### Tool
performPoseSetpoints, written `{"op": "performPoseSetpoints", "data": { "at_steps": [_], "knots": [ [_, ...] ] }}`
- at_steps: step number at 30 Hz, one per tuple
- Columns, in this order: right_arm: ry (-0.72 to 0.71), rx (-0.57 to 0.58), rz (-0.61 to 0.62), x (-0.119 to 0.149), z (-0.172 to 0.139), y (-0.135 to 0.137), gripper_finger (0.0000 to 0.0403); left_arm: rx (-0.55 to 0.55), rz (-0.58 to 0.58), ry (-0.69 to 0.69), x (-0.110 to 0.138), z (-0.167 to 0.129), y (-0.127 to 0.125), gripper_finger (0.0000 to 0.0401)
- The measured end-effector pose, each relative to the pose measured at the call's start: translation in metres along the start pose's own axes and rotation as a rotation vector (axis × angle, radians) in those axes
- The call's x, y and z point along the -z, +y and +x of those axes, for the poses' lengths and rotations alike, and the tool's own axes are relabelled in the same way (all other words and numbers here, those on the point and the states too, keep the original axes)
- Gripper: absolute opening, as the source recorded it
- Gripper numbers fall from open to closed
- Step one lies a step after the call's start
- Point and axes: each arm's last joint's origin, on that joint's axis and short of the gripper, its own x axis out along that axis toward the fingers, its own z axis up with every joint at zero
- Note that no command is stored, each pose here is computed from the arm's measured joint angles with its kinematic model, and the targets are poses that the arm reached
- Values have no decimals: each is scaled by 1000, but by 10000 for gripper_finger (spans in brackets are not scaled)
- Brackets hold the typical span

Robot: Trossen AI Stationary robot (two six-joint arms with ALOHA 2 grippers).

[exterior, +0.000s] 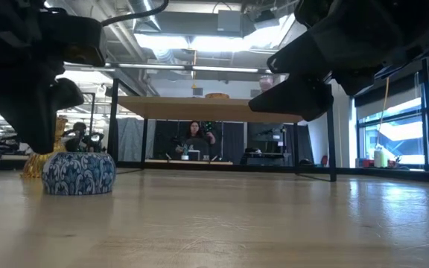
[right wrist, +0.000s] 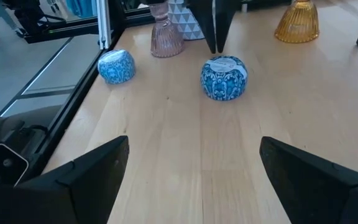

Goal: Pick & Place candle stick holders
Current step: Put the top blue scented candle on the shelf

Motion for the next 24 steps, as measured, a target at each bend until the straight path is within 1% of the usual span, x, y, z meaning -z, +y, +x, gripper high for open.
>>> {"op": "performPoseSetpoints", "data": {
  "at_steps": [12,14,18,21,24],
  "knots": [
    [0,0,0,0,0,0,364,-11,-18,2,0,3,0,31],
    [0,0,0,0,0,0,364,-11,-16,20,1,9,-1,31],
    [-4,-2,1,0,0,0,364,4,0,71,1,33,-4,31],
    [-3,-1,1,0,0,0,364,15,25,65,-2,46,-5,31],
    [-3,-2,1,0,0,0,364,25,35,60,-5,51,-3,31]
  ]
}}
